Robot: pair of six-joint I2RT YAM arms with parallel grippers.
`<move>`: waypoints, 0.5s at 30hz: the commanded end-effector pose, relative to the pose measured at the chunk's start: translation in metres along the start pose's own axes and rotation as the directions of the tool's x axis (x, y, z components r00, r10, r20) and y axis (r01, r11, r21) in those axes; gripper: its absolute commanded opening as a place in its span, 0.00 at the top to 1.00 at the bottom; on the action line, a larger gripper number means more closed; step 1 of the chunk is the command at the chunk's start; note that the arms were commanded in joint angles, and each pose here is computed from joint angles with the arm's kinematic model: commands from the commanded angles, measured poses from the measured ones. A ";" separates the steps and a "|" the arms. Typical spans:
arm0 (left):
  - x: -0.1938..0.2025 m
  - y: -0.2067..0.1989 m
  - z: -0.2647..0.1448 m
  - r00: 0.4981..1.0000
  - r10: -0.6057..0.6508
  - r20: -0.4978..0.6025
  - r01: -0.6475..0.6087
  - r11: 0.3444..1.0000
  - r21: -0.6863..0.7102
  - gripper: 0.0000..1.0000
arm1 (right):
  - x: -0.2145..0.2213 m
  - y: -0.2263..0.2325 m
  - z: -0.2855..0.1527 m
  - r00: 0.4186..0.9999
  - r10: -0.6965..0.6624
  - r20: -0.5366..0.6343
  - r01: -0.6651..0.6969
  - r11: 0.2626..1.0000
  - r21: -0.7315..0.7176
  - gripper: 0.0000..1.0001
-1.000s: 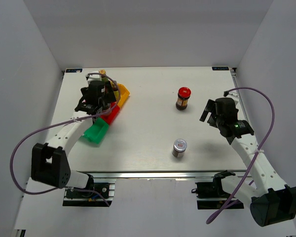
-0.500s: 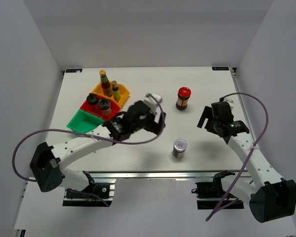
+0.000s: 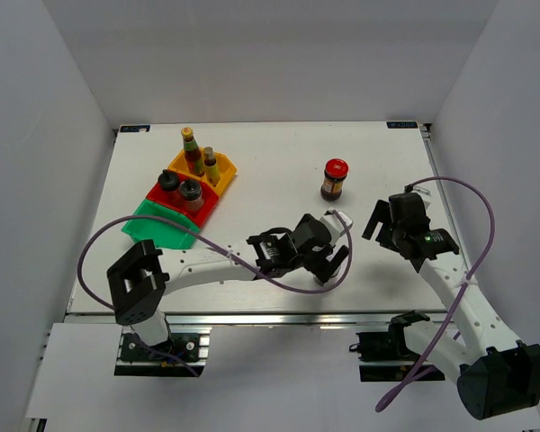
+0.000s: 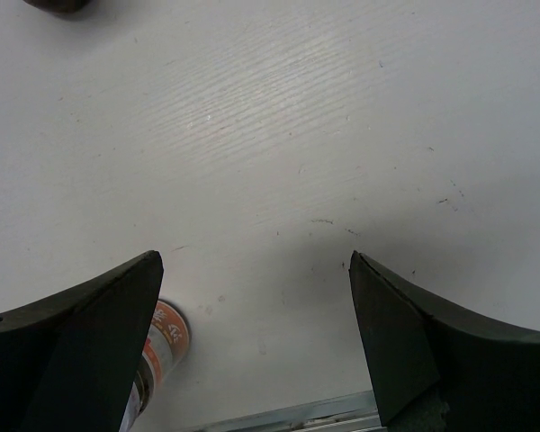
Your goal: Organize the condiment bottles
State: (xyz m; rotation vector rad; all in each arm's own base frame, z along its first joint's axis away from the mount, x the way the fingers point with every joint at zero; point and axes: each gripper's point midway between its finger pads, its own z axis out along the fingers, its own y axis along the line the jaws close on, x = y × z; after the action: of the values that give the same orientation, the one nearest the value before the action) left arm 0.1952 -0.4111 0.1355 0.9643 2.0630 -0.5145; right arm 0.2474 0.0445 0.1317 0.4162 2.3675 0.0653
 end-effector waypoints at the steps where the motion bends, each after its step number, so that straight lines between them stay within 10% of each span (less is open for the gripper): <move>1: -0.057 0.021 -0.008 0.990 -0.013 0.139 0.034 0.988 -0.148 0.02 | -0.004 -0.002 -0.002 0.999 0.021 0.028 -0.022 1.000 0.009 0.11; 15: -0.129 0.137 0.088 0.983 -0.041 0.177 0.088 0.959 -0.270 0.02 | -0.020 0.003 0.000 0.994 0.067 0.090 -0.068 0.998 0.000 0.11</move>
State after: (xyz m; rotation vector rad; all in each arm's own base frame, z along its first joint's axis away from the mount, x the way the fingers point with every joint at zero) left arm 0.3815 -0.4278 0.1715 0.5996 1.9945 -0.2757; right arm 0.2519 0.0428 0.1352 0.4558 2.3347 0.0635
